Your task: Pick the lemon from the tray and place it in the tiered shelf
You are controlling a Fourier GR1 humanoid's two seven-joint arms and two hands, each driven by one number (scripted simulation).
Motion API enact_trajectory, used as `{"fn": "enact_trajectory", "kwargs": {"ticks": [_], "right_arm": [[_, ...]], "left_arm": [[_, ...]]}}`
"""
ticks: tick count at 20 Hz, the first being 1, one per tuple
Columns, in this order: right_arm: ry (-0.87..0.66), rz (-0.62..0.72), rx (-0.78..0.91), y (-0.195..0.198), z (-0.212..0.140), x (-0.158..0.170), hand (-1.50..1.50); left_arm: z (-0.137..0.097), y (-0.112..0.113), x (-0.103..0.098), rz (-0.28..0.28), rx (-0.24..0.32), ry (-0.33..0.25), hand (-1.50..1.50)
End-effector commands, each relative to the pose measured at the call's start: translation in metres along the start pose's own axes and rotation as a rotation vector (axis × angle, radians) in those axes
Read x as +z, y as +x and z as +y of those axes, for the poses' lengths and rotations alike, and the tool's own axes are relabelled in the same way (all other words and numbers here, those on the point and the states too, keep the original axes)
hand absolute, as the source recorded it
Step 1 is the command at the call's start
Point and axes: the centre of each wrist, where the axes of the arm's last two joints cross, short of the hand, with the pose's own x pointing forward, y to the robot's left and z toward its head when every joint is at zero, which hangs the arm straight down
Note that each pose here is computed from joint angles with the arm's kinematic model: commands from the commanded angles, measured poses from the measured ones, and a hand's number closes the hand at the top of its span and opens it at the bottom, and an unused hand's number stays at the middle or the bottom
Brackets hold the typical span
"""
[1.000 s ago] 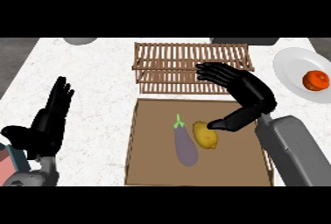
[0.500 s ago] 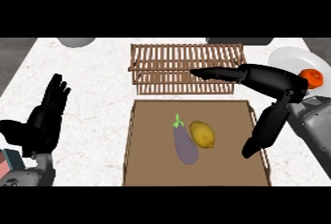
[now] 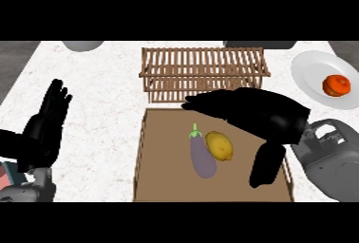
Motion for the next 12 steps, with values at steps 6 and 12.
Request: {"fn": "enact_trajectory", "kwargs": {"ticks": [6,12], "right_arm": [[0.011,0.174,0.212,0.024,0.045,-0.016,-1.50],[0.062,0.326,0.340,-0.001,0.074,-0.031,-1.50]], "left_arm": [[-0.013,-0.007,0.016,0.011,0.013,-0.007,0.00],[-0.010,-0.006,0.014,0.005,0.014,-0.006,0.00]]}}
